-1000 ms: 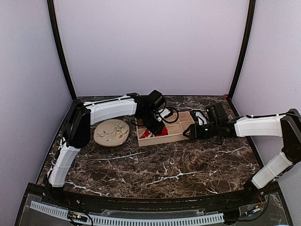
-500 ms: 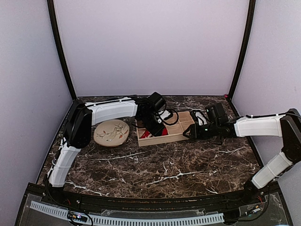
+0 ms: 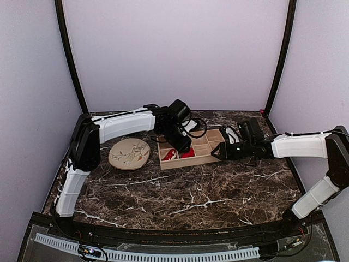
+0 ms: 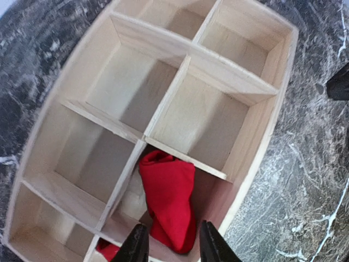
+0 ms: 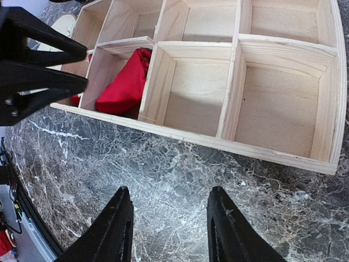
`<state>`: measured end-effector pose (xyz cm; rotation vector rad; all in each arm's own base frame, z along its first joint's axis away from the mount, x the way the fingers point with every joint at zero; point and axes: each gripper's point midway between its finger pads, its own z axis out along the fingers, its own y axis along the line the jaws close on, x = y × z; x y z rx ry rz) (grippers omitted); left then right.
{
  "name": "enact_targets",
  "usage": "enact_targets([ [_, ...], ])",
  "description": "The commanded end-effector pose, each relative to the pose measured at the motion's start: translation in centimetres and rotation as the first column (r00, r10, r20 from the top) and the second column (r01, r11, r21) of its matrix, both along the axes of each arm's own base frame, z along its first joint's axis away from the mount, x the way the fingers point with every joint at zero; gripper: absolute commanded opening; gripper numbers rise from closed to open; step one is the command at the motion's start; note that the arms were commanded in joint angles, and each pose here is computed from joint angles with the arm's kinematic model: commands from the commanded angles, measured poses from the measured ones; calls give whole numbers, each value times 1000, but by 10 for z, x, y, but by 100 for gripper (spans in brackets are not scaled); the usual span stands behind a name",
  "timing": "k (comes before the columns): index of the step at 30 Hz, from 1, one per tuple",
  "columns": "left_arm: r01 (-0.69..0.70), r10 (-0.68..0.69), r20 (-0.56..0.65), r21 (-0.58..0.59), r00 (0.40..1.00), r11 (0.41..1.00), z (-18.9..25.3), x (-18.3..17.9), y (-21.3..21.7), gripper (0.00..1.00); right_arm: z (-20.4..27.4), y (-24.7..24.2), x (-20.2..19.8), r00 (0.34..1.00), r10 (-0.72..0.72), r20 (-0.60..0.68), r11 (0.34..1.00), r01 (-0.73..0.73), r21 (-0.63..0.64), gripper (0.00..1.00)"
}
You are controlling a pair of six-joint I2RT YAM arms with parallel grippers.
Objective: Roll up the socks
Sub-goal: Adjust the sock in the storage box, then reset both arms
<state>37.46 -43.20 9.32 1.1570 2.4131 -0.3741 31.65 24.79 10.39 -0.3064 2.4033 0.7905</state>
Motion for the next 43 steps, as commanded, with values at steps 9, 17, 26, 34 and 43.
enact_targets([
  [9,-221,336,511,-274,791,936,175,15,91,55,59,-22,47,955,-123,270,982,157,-107,100],
  [17,-481,646,619,-442,448,757,186,5,241,68,102,-77,78,833,-309,459,895,418,-156,100],
  [26,-614,783,591,-549,194,567,156,-12,349,70,112,-148,75,710,-440,550,798,590,-123,100],
  [34,-611,771,585,-522,252,595,121,-12,356,99,100,-172,69,646,-491,584,720,679,-145,100],
  [43,-568,759,592,-538,271,623,117,-15,355,99,98,-172,64,638,-493,592,729,675,-119,100],
])
